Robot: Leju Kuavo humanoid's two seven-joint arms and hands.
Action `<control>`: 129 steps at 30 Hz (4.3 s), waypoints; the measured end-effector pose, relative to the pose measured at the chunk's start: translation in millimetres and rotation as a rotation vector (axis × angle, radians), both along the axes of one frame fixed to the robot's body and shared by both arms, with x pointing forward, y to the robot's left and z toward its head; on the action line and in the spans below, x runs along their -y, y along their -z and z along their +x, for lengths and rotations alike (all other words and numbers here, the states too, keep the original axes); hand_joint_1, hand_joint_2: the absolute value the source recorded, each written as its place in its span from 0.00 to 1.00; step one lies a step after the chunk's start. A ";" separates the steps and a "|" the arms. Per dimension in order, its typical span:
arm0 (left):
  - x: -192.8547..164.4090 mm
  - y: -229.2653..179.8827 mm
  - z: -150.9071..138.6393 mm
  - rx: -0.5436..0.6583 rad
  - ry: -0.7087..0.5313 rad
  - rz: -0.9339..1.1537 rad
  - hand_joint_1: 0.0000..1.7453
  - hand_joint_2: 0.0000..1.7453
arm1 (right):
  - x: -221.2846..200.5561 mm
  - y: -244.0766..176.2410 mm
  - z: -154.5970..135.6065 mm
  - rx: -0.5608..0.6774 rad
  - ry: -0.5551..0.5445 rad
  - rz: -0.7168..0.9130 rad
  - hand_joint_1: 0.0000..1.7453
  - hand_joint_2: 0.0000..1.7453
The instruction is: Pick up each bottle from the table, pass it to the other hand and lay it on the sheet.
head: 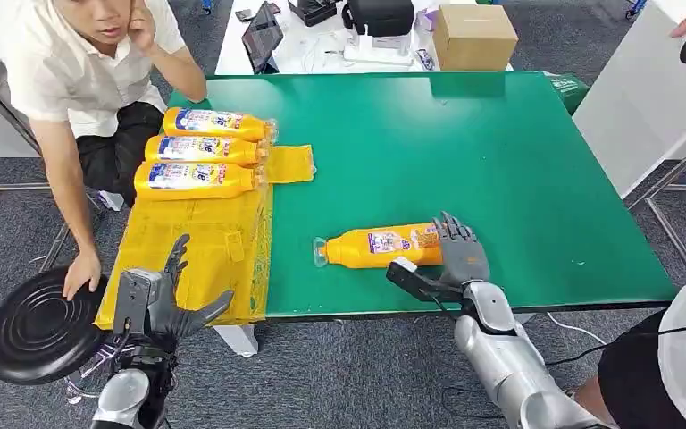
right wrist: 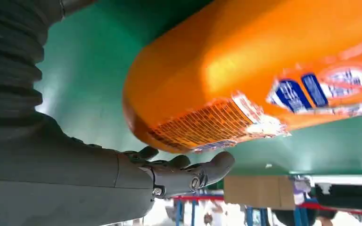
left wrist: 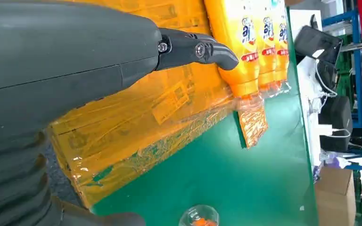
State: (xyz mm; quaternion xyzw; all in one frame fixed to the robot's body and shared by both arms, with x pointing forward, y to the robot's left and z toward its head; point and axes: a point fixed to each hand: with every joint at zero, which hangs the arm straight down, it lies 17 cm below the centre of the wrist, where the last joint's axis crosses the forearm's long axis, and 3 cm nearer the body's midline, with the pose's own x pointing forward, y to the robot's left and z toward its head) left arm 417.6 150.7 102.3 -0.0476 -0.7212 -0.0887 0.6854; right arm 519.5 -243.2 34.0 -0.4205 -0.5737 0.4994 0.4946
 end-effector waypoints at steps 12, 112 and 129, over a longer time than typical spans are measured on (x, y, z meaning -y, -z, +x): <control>13.3 3.3 1.8 -0.020 0.040 -0.010 0.00 1.00 | -11.7 -3.9 6.8 0.001 -0.009 0.012 0.00 1.00; 93.3 -49.2 -49.9 -0.074 0.398 -0.634 0.00 1.00 | -228.2 -36.3 -67.7 -0.329 -0.411 1.158 1.00 1.00; 93.6 -27.3 -30.4 -0.150 0.345 -0.619 0.00 1.00 | -300.7 -43.8 -107.3 -0.405 -0.546 1.111 1.00 1.00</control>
